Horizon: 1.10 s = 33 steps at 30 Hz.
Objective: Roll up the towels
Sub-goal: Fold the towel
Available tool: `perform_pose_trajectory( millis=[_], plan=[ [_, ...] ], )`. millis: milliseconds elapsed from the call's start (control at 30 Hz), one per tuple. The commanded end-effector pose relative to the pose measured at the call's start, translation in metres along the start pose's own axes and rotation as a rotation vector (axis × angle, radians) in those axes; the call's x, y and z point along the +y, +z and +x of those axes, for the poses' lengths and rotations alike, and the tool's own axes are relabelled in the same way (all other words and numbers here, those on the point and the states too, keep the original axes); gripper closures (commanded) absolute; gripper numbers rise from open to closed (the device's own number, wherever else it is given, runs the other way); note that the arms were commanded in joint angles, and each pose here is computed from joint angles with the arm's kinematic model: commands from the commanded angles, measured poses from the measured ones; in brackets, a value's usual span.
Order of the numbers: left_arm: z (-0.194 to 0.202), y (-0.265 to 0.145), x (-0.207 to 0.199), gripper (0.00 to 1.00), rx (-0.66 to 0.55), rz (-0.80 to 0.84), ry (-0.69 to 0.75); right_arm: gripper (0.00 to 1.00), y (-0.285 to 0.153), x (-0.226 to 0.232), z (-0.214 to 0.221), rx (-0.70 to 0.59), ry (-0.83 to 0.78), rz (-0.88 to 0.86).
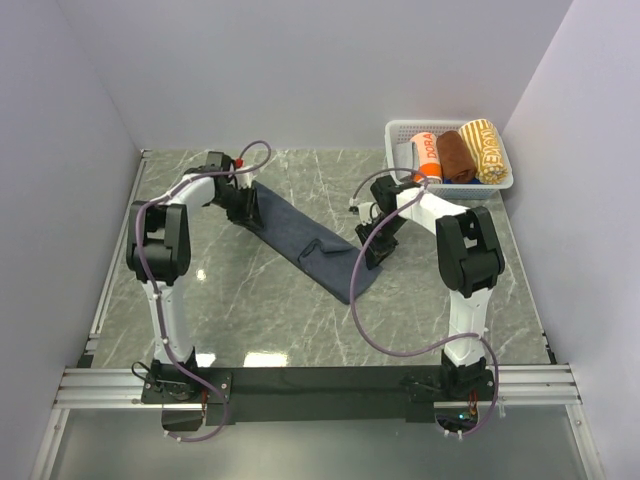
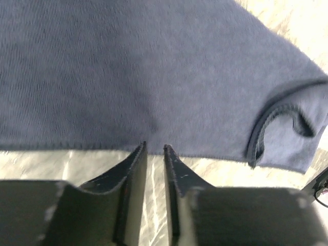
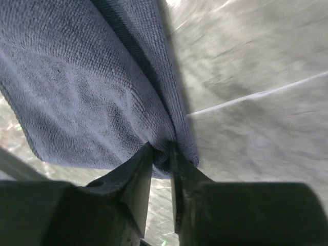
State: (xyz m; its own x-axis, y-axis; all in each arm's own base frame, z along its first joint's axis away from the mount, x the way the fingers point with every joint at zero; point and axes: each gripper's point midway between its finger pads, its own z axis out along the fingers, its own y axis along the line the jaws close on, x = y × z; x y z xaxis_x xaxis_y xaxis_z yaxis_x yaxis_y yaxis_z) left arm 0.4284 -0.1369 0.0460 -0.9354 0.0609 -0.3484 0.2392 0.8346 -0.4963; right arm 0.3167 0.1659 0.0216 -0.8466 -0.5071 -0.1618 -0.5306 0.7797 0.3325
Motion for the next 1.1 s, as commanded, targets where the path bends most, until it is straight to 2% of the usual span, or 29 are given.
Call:
perform_pose_trajectory(
  millis=[0, 200, 300, 433, 533, 567, 600, 667, 700, 800, 967, 1067],
  plan=[
    [-0.018, 0.011, 0.002, 0.76, -0.025, -0.002, 0.006, 0.74, 0.006, 0.016, 0.008, 0.003, -0.027, -0.044],
    [-0.027, 0.027, 0.019, 0.78, -0.003, -0.041, 0.013, 0.76, 0.024, 0.062, 0.032, 0.051, -0.05, -0.133],
    [-0.03, 0.036, 0.026, 0.78, 0.011, -0.05, 0.028, 0.75, 0.031, 0.101, 0.039, 0.068, -0.102, -0.198],
    [-0.049, 0.039, 0.02, 0.75, 0.0, 0.013, 0.099, 0.62, 0.019, 0.178, 0.039, 0.063, -0.212, -0.398],
    [-0.065, 0.02, 0.0, 0.7, -0.068, 0.091, 0.137, 0.57, 0.003, 0.18, 0.02, -0.01, -0.208, -0.383],
    [-0.076, -0.004, -0.016, 0.68, -0.128, 0.112, 0.169, 0.55, -0.009, 0.167, 0.008, -0.065, -0.186, -0.347],
    [-0.066, -0.009, -0.019, 0.66, -0.129, 0.141, 0.148, 0.53, -0.015, 0.16, -0.001, -0.101, -0.168, -0.325],
    [-0.08, -0.043, -0.04, 0.61, -0.238, 0.158, 0.217, 0.53, -0.036, 0.143, -0.027, -0.201, -0.135, -0.263],
    [-0.069, -0.046, -0.042, 0.6, -0.227, 0.177, 0.17, 0.53, -0.044, 0.133, -0.037, -0.241, -0.118, -0.232],
    [-0.056, -0.069, -0.055, 0.58, -0.255, 0.211, 0.17, 0.56, -0.069, 0.134, -0.07, -0.358, -0.18, -0.19],
    [-0.049, -0.101, -0.05, 0.49, -0.346, 0.187, 0.087, 0.68, -0.066, 0.17, -0.082, -0.33, -0.242, -0.283],
    [-0.05, -0.121, -0.042, 0.43, -0.42, 0.164, 0.043, 0.73, -0.058, 0.182, -0.08, -0.336, -0.302, -0.244]
  ],
)
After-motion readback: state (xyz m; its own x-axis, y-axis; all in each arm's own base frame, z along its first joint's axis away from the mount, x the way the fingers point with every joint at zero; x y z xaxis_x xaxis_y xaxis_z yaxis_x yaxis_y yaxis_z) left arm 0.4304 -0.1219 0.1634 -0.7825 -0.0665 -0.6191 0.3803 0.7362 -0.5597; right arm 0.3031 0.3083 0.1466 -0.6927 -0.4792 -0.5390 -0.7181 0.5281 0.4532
